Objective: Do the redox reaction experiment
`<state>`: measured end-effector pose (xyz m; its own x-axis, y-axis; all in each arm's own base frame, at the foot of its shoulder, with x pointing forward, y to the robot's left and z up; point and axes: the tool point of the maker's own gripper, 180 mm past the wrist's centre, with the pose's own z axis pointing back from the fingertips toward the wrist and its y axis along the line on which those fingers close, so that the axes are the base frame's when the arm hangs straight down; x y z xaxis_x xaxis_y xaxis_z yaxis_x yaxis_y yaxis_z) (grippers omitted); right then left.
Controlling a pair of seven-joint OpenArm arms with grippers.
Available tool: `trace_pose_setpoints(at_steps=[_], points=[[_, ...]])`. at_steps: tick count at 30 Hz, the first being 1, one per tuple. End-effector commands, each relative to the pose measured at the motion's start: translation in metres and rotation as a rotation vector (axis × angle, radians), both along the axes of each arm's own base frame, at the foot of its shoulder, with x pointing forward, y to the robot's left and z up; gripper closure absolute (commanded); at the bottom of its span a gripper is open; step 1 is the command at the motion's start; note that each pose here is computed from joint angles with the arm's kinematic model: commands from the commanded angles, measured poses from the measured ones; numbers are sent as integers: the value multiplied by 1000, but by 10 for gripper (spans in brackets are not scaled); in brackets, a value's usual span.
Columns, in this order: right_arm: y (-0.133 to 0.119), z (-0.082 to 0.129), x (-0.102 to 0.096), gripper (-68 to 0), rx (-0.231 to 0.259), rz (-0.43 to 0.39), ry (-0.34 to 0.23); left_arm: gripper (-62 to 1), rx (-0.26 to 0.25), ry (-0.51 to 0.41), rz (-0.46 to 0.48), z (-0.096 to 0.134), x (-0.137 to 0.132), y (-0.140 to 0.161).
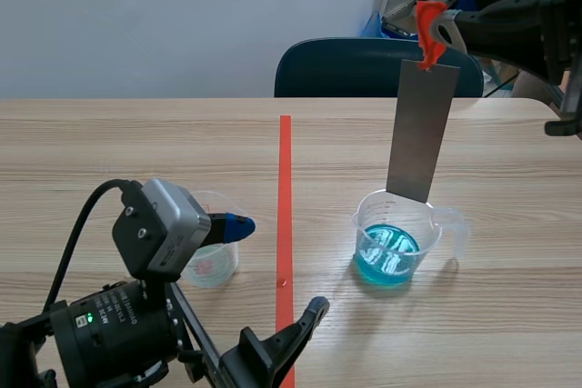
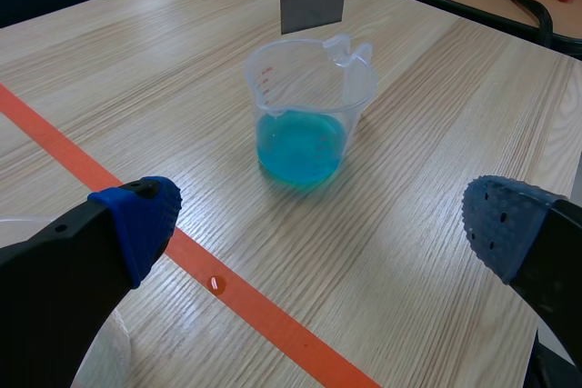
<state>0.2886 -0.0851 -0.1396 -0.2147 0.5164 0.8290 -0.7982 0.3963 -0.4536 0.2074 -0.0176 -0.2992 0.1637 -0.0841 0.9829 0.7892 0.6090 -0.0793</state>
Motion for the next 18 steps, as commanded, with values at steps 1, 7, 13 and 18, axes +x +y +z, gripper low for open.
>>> trace_pose_setpoints(at_steps=[1,7,13,18], points=[[1,12,0,-8,10,15,-32,-623,-31,-26,8,11,5,-3],[1,12,0,-8,10,15,-32,-623,-32,-26,8,11,5,-3],[1,12,0,-8,13,16,-33,-623,-32,-26,8,11,5,-3],[1,12,0,-8,17,16,-33,-623,-32,-26,8,11,5,-3]])
